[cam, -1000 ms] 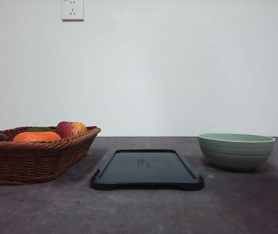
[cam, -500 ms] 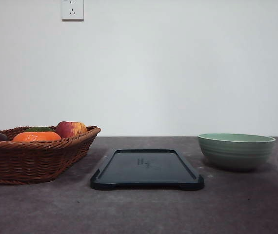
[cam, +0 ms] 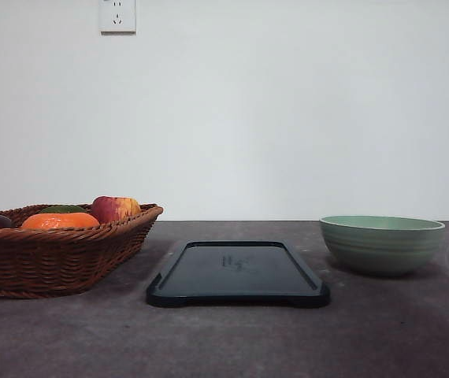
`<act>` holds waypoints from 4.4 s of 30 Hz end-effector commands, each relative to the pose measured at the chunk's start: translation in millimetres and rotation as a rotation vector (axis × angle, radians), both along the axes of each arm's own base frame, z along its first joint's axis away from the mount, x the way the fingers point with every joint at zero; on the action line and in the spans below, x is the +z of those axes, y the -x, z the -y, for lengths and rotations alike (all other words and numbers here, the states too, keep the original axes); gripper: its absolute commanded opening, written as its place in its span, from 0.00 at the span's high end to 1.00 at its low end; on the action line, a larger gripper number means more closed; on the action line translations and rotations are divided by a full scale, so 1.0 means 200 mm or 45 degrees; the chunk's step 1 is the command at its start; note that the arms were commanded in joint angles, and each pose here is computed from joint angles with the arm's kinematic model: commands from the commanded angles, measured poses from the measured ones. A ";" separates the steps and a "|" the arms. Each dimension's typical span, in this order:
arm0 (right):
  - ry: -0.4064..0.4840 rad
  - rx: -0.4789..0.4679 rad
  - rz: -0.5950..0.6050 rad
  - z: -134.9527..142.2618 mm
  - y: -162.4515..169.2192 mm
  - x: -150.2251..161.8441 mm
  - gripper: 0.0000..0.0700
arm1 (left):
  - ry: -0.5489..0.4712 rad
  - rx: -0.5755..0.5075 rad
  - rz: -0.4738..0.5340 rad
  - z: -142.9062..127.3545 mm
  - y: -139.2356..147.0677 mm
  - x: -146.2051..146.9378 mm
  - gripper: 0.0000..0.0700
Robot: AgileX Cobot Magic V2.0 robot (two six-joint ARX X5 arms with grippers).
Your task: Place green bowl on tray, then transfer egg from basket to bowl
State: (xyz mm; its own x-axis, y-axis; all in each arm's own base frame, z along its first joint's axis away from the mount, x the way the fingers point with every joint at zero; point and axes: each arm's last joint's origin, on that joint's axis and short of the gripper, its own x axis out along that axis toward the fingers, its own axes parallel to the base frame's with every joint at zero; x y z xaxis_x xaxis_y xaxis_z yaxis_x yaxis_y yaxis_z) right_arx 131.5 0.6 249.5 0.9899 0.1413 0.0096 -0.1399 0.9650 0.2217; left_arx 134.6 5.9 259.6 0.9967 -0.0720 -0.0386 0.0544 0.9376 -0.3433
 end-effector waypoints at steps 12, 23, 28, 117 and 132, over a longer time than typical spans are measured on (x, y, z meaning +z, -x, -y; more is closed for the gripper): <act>0.057 0.145 -0.458 0.00 -0.33 0.06 0.99 | -0.218 -0.205 -0.478 0.05 -0.36 0.14 1.00; 0.183 0.270 -0.727 -0.02 -0.48 0.01 0.99 | -0.291 -0.349 -0.759 0.08 -0.50 0.10 1.00; 0.186 0.286 -0.723 -0.03 -0.48 0.01 0.99 | -0.293 -0.355 -0.756 0.08 -0.50 0.11 1.00; 0.067 0.491 -1.602 -0.19 -1.18 0.00 0.99 | -0.304 -0.385 -0.733 0.11 -0.51 0.11 0.50; 0.185 0.676 -1.464 -0.70 -1.25 0.11 0.99 | -0.305 -0.384 -0.729 0.11 -0.51 0.11 0.50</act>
